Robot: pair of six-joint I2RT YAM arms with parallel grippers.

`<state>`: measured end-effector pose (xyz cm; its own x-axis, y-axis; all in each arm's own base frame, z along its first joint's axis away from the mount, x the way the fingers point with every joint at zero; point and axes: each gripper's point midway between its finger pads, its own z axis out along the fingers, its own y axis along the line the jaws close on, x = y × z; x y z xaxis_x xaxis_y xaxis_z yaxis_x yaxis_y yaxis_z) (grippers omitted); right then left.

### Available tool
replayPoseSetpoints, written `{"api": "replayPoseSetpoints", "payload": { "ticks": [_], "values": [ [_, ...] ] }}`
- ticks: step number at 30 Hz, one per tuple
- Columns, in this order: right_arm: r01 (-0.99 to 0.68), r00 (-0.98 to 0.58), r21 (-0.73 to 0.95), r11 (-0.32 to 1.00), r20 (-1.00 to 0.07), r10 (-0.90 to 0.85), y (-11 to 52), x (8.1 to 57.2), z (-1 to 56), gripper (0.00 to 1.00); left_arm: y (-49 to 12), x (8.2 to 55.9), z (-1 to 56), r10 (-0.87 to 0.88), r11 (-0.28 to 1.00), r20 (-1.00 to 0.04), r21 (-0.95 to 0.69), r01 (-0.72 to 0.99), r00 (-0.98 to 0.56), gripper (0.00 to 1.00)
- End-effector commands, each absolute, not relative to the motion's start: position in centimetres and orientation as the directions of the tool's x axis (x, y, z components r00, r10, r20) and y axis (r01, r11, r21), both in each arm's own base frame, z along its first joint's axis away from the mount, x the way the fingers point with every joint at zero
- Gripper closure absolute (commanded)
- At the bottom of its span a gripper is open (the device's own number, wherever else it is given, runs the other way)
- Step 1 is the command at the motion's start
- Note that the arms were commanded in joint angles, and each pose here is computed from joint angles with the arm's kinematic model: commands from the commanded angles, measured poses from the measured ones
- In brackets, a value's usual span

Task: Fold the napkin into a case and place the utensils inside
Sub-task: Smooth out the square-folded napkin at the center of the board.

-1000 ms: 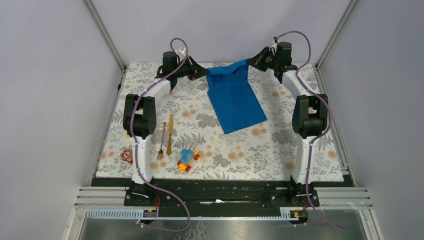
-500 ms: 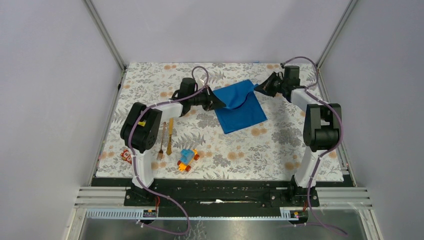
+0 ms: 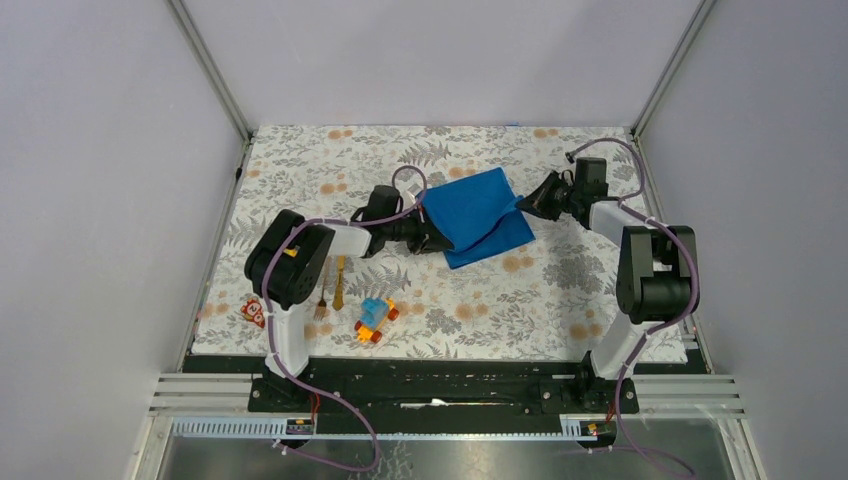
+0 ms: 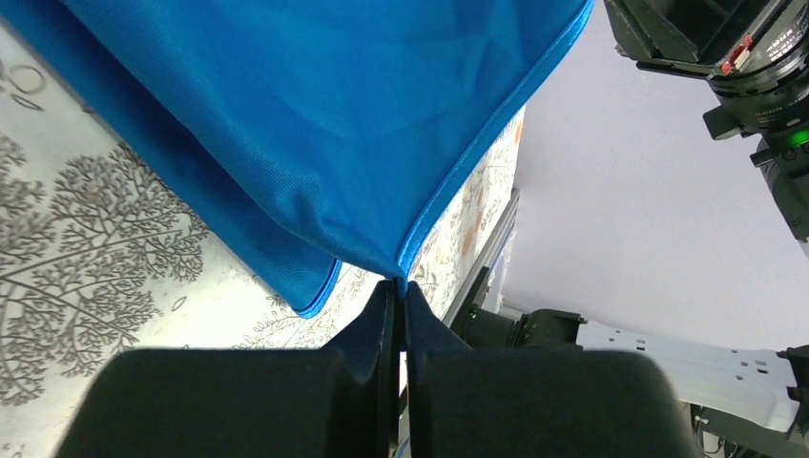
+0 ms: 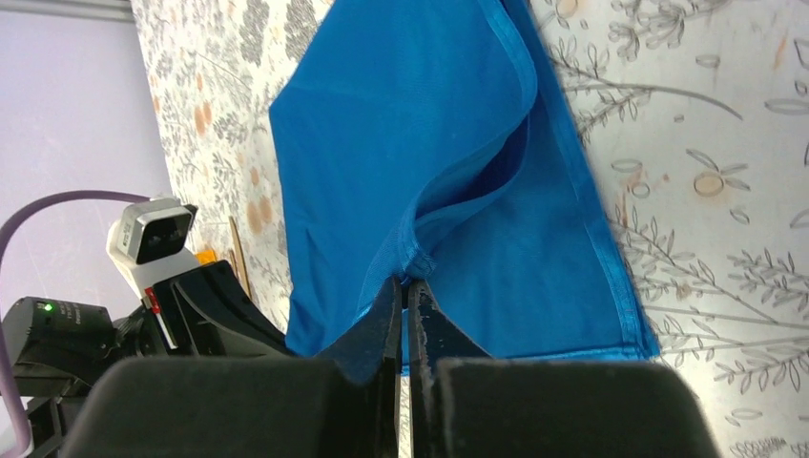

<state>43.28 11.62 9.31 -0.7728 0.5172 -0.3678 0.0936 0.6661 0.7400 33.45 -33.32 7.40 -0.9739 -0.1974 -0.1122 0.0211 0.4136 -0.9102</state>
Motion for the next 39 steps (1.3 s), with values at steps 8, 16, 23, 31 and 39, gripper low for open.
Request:
{"api": "replayPoseSetpoints", "payload": {
  "ticks": [8,16,23,31,39],
  "values": [
    [0.04,-0.768,0.716,0.697,-0.424,0.479,11.6,41.5,10.0,1.0,-34.4,31.7,8.6,-0.166,0.383,-0.182,-0.918,0.106,-0.969,0.97],
    [0.113,-0.756,0.69,0.715,-0.407,0.512,9.5,41.4,8.4,1.0,-35.4,30.0,7.0,-0.11,0.381,-0.14,-0.921,0.088,-0.984,0.91],
    [0.147,-0.765,0.658,0.739,-0.398,0.507,8.9,40.9,7.4,1.0,-35.9,28.9,6.6,-0.082,0.375,-0.133,-0.922,0.093,-0.988,0.87],
    [0.174,-0.78,0.624,0.762,-0.385,0.493,8.4,40.3,6.9,1.0,-35.5,27.5,6.7,-0.051,0.38,-0.128,-0.92,0.099,-0.99,0.53],
    [0.225,-0.814,0.54,0.811,-0.354,0.461,7.2,38.9,5.9,0.84,-32.9,27.4,8.0,-0.051,0.446,-0.144,-0.889,0.106,-0.988,0.4]
  ]
}}
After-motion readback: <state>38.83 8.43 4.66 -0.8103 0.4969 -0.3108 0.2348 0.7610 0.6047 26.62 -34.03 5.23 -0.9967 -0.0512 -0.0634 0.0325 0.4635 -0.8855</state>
